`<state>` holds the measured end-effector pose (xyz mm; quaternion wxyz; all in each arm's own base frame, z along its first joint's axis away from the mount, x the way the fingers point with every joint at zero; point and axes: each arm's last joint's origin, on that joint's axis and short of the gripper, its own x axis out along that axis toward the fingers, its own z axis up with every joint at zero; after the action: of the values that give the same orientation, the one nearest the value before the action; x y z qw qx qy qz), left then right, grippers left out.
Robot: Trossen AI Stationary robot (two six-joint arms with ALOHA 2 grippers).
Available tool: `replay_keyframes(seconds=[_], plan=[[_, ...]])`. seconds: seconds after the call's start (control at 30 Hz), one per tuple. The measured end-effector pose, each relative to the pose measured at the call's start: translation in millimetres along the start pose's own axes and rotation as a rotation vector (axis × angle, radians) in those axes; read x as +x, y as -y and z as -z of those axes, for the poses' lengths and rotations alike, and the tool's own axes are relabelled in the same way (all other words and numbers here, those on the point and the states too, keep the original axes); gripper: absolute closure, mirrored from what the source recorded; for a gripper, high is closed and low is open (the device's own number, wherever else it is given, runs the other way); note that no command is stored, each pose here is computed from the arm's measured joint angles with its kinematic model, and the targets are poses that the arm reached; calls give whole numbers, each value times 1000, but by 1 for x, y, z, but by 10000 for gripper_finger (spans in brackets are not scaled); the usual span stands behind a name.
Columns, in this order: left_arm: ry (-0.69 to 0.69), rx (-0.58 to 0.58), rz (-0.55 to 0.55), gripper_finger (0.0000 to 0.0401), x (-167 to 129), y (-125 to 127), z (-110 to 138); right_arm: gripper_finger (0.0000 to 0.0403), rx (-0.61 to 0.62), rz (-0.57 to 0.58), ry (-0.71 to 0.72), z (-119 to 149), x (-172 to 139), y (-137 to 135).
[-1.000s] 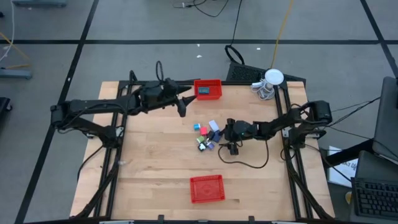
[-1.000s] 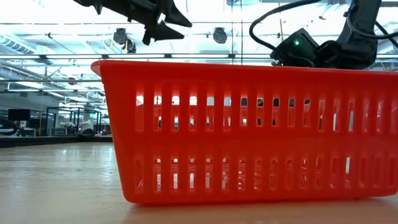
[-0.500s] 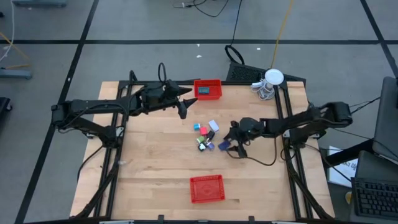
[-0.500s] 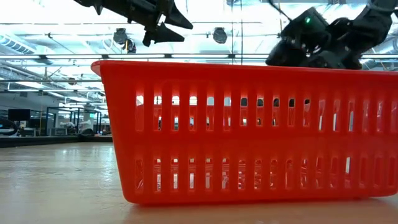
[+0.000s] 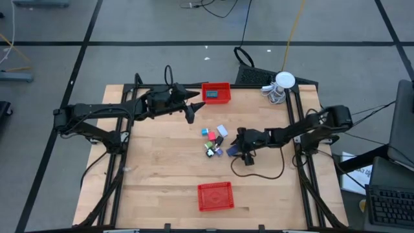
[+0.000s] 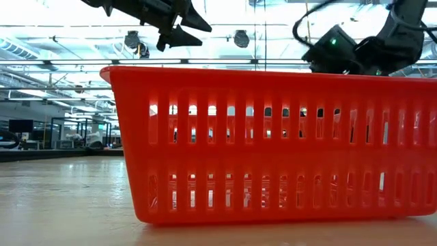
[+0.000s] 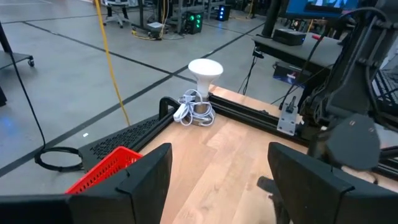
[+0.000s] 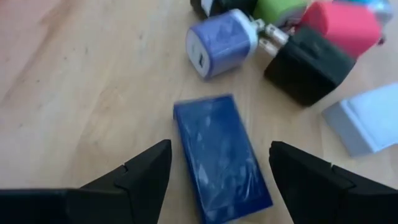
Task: Pick & Place Office items
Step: Put the purple timer into the top orange bin
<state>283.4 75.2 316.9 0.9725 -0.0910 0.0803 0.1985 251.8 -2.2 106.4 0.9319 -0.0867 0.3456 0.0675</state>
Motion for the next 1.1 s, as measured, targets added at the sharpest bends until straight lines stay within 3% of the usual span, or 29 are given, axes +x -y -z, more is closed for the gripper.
replay_keyframes(seconds=[0.33, 0.63, 1.1], plan=[[0, -12, 0, 132, 0, 0, 0, 153, 52, 3, -89, 9, -2, 6], [-10, -15, -1, 132, 0, 0, 1, 257, 17, 15, -102, 5, -15, 7], [-31, -19, 42, 132, -2, 13, 5, 257, -78, 367, 17, -25, -63, 15]])
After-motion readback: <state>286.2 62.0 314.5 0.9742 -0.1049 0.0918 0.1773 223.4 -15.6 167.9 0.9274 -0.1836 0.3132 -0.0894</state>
